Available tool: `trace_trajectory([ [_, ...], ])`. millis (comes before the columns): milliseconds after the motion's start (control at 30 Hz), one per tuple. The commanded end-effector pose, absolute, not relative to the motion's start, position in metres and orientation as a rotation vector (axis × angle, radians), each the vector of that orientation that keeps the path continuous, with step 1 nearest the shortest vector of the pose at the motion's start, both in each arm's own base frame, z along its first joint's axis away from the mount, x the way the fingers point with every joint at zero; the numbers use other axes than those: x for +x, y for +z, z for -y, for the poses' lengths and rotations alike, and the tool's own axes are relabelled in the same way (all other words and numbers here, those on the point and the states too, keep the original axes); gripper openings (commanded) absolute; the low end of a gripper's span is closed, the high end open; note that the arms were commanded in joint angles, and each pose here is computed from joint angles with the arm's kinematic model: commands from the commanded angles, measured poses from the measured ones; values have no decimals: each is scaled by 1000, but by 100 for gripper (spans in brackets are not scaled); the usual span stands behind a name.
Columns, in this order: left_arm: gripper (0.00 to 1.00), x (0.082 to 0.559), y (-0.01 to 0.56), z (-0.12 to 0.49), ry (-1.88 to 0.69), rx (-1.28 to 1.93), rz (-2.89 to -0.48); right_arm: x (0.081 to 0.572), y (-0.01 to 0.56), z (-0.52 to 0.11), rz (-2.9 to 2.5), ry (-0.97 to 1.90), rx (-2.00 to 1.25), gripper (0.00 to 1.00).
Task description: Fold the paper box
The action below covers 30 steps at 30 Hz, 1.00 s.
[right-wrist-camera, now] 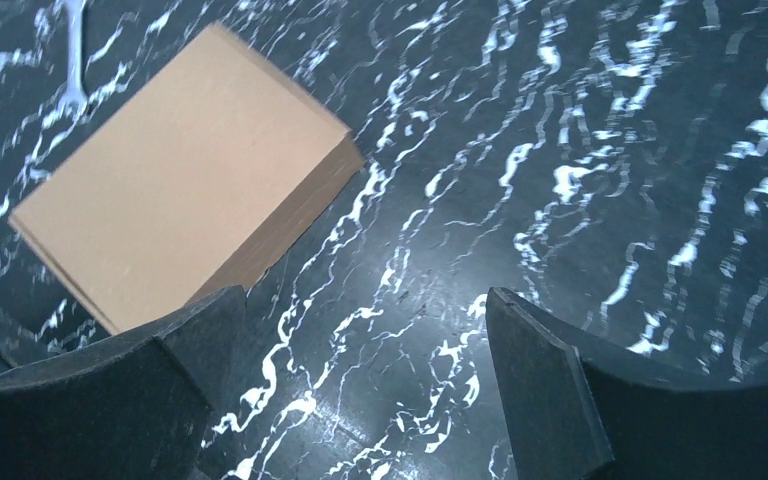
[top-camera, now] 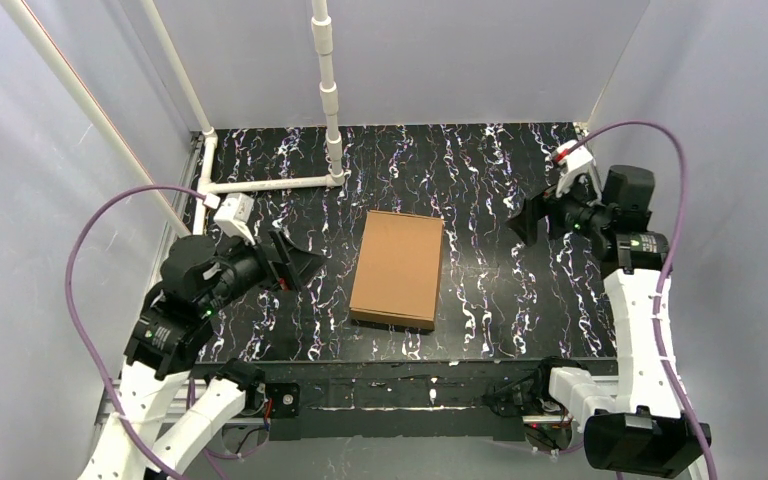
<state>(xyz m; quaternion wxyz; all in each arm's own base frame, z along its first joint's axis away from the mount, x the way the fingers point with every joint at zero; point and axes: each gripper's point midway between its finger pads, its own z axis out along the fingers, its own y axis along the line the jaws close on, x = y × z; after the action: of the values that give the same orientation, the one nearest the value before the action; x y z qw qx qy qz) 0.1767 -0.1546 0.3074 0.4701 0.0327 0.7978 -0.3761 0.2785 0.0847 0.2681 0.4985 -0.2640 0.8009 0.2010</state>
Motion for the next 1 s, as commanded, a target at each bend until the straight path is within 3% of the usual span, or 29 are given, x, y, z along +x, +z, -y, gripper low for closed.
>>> trace_trajectory([
  [0,98,158,310,135,-811,129,-2006,269,317,-69,-1920,460,-498,98],
  [167,98,144,317,132,-826,144,-1980,249,328,-76,-1896,603,-521,98],
  [367,98,132,327,139,-930,143,-1927,248,334,-55,-1929,477,-340,98],
  [967,98,116,316,145,-1048,88,-1932,246,340,-51,-1835,416,-304,98],
])
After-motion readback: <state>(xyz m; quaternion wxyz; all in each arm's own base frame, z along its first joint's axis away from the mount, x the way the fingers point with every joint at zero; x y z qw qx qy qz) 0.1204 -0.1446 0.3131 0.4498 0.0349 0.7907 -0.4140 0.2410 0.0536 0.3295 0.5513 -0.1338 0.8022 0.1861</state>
